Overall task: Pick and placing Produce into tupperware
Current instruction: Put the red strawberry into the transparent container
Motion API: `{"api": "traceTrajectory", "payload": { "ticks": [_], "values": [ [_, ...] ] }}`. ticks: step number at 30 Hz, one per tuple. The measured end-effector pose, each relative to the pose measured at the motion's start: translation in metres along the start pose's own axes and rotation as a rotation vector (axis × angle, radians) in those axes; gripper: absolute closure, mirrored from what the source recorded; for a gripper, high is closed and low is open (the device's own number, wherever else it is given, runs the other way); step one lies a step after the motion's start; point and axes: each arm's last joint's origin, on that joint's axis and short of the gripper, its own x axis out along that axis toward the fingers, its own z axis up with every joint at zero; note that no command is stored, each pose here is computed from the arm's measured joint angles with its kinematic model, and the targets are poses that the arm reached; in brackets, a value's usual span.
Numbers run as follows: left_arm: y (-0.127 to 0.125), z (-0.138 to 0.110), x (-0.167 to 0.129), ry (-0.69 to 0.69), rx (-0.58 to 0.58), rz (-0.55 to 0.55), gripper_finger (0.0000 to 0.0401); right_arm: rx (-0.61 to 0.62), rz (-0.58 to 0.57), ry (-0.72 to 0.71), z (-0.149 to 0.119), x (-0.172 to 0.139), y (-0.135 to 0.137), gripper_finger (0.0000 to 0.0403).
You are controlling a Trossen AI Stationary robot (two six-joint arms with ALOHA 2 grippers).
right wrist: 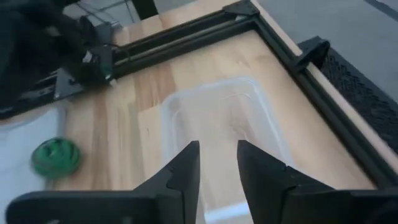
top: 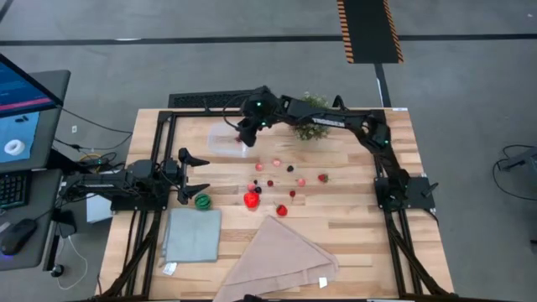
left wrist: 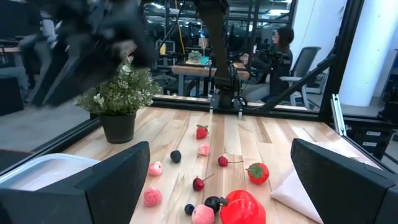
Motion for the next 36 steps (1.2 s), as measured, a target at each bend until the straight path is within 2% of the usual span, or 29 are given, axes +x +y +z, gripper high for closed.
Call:
{"api": "traceTrajectory", "payload": {
  "ticks": [5,11,14,19,27,32,36],
  "values": [
    [0.0,0.0,0.0,0.004,-0.01,0.0,0.0019,-0.032,0.025,0.163,-0.004,-0.029,0.022,0.0262],
    [0.0,-0.001,0.0,0.014,-0.027,-0.005,0.0019,-0.076,0.081,0.393,-0.017,-0.063,0.061,0.0266],
    [-0.001,-0.002,0.0,0.019,-0.051,-0.02,0.0019,-0.105,0.114,0.445,-0.023,-0.074,0.083,0.0273],
    [-0.001,-0.002,0.0,0.026,-0.099,-0.038,0.0019,-0.173,0.193,0.444,-0.035,-0.088,0.119,0.0282],
    [-0.002,-0.003,0.0,0.032,-0.115,-0.056,0.0019,-0.206,0.266,0.424,-0.08,-0.111,0.164,0.028],
    [-0.001,-0.002,0.0,0.03,-0.115,-0.044,0.0019,-0.184,0.15,0.345,-0.112,-0.124,0.174,0.028],
    [-0.001,-0.002,0.0,0.027,-0.114,-0.038,0.0019,-0.121,0.055,0.267,-0.138,-0.124,0.181,0.028]
  ]
}}
